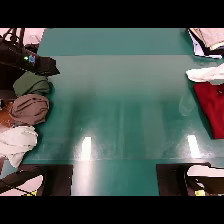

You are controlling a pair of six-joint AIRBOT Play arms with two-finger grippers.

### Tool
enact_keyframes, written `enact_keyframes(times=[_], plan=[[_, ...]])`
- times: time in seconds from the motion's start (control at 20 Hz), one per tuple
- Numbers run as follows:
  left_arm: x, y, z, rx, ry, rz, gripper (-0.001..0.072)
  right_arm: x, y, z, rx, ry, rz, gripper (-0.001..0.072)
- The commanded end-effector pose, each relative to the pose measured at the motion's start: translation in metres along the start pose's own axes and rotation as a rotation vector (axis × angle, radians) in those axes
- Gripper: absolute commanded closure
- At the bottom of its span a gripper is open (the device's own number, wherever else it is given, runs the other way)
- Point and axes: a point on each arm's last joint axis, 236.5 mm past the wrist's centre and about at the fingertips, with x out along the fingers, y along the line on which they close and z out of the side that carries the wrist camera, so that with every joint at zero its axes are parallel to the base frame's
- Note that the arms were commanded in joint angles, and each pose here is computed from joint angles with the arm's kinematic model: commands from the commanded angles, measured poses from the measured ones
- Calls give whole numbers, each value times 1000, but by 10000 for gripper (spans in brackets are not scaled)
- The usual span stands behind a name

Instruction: Fold the shirts.

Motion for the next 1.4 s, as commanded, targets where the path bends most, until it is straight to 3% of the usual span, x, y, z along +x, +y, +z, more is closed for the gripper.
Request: enact_keyframes(times=[0.0,0.45,0.8,1.1,1.15,1.2,1.25,1.35], plan=[[9,1,-8,-9,24,-3,686,-27,6,32,-53,-66,-13,694],[9,1,-8,-5,24,-3,686,-84,-5,23,71,-27,-85,693],[9,1,-8,3,24,-3,686,-96,-59,-77,250,274,-275,691],[9,1,-8,29,24,-4,686,-129,-97,-151,279,432,-526,673],[9,1,-7,29,22,-3,686,-134,-99,-160,277,456,-549,498],[9,1,-7,29,23,-3,686,-139,-102,-168,274,475,-576,230],[9,1,-7,30,22,-3,686,-145,-104,-175,272,495,-599,119],[9,1,-7,30,22,-3,686,-159,-106,-186,267,528,-645,125]])
